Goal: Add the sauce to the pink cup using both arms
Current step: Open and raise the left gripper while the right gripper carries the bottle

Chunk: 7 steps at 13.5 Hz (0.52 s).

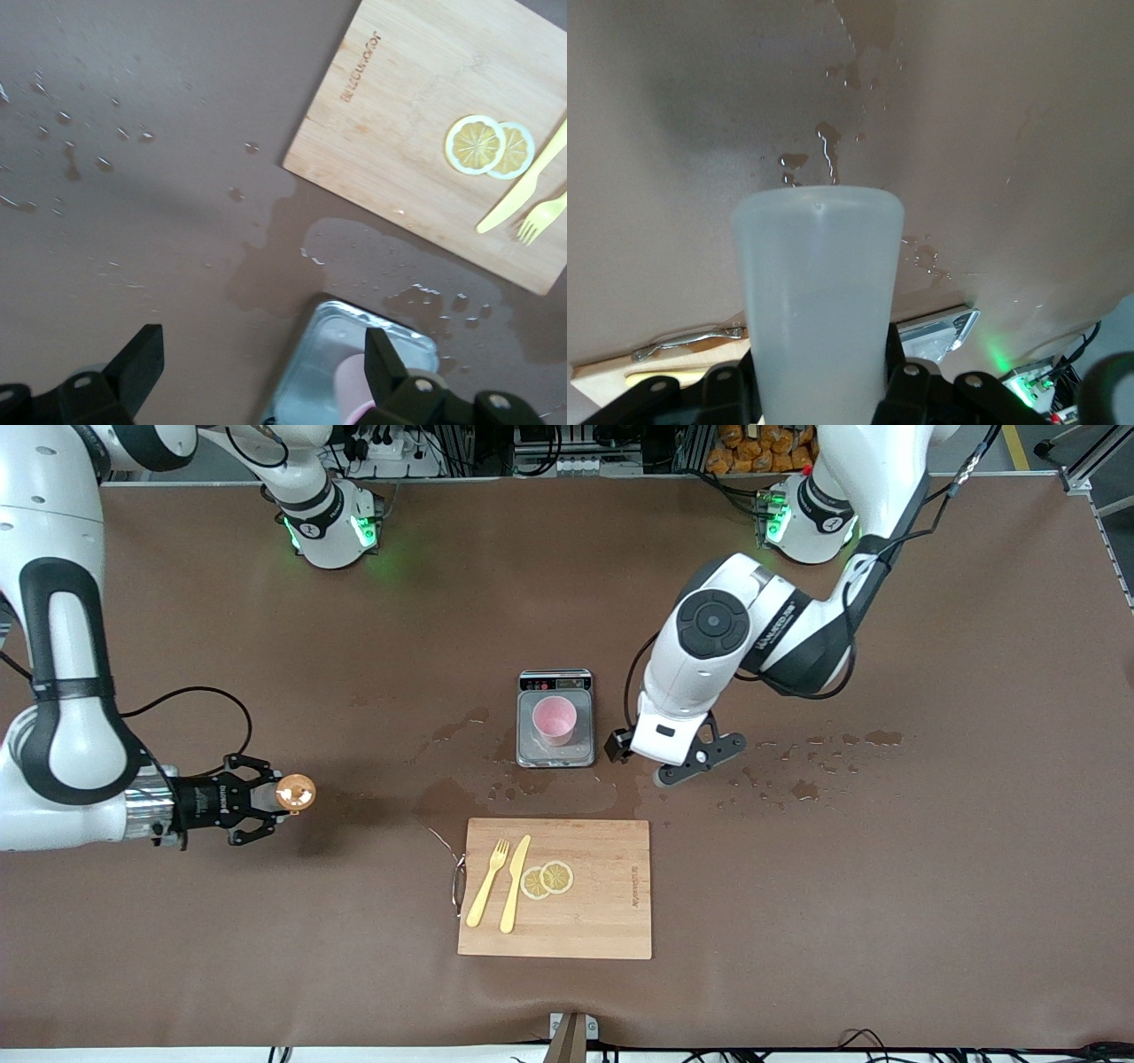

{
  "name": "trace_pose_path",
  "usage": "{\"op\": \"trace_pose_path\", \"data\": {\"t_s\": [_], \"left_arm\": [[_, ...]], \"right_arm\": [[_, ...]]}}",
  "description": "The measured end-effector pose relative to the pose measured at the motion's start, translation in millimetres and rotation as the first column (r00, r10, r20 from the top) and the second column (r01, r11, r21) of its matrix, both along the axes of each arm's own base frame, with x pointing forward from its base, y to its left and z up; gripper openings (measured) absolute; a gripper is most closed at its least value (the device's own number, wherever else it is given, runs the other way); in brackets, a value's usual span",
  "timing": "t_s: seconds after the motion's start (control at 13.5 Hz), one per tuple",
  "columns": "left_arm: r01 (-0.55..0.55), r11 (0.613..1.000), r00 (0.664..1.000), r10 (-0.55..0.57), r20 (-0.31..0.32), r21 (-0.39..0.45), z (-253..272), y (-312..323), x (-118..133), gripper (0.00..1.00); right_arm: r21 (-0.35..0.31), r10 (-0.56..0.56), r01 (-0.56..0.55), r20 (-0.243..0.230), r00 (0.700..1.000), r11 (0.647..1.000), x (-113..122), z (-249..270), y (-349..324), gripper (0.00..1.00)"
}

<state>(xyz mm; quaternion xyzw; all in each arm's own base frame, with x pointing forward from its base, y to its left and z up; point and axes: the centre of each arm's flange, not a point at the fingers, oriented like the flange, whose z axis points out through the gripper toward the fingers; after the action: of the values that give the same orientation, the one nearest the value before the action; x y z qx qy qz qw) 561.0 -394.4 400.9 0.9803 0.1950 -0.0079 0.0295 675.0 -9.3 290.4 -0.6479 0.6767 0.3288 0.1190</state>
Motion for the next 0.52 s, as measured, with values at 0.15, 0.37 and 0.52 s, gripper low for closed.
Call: {"op": "trace_pose_path", "data": {"t_s": [0.15,0.37,0.52], "left_arm": [[0.071,0.997,0.997,-0.071,-0.014,0.021,12,20,5,1.0],[0.182,0.983,0.982,-0.18,-0.049,0.031,31,70,20,1.0],[0.25,0.968,0.967,-0.249,-0.054,0.031,44,108,33,1.0]], "right_arm": [[-0.085,0.004,-0.005,-0.017,1.0,0.996,2,2,30,0.49],[-0.232,0.022,-0.032,-0.049,0.999,0.972,-1,4,93,0.43],[-0.288,0.017,-0.035,-0.065,0.998,0.957,-6,9,131,0.43]]}}
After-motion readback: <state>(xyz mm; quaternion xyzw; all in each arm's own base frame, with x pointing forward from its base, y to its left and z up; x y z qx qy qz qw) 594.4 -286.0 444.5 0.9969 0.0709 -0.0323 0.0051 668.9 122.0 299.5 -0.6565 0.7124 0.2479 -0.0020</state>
